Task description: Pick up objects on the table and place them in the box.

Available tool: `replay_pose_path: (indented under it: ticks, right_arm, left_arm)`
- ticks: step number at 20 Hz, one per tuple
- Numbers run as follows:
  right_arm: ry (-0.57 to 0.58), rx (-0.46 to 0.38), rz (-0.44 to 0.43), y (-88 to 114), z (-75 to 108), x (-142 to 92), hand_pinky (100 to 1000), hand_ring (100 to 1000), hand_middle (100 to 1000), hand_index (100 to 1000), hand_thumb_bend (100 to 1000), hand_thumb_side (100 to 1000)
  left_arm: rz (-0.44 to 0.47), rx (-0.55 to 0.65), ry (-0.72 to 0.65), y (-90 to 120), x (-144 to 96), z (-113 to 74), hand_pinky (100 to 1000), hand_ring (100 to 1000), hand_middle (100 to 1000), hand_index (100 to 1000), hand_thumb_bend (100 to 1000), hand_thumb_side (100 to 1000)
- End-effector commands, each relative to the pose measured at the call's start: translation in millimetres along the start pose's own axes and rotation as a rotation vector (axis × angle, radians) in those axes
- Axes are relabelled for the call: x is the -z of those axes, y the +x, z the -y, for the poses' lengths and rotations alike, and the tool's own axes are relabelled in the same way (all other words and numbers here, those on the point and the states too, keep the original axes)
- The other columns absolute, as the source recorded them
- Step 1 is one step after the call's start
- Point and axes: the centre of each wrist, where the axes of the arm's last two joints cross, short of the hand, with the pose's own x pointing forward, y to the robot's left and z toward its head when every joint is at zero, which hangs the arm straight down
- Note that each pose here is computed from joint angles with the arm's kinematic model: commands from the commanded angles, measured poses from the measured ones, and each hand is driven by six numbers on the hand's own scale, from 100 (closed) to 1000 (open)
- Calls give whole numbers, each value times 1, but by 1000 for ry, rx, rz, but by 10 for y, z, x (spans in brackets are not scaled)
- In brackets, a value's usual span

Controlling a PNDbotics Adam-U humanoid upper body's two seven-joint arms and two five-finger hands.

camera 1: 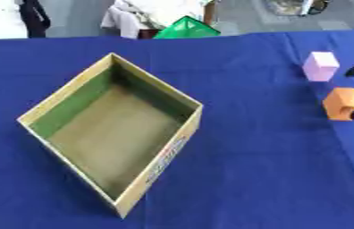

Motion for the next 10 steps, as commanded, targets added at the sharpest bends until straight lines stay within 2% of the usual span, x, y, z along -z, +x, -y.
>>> replay_pose_path:
  ticks: [1,10]
  right_arm:
    - [-23,-7,-15,-38,115,-59,871,946,910,964,459,322]
    - [-27,9,17,-16,59,22,833,906,870,935,453,326]
  left_arm:
    - [24,-8,-12,53,53,16,833,736,704,876,581,966]
    - [18,-13,-10,48,38,23,833,735,704,875,579,968]
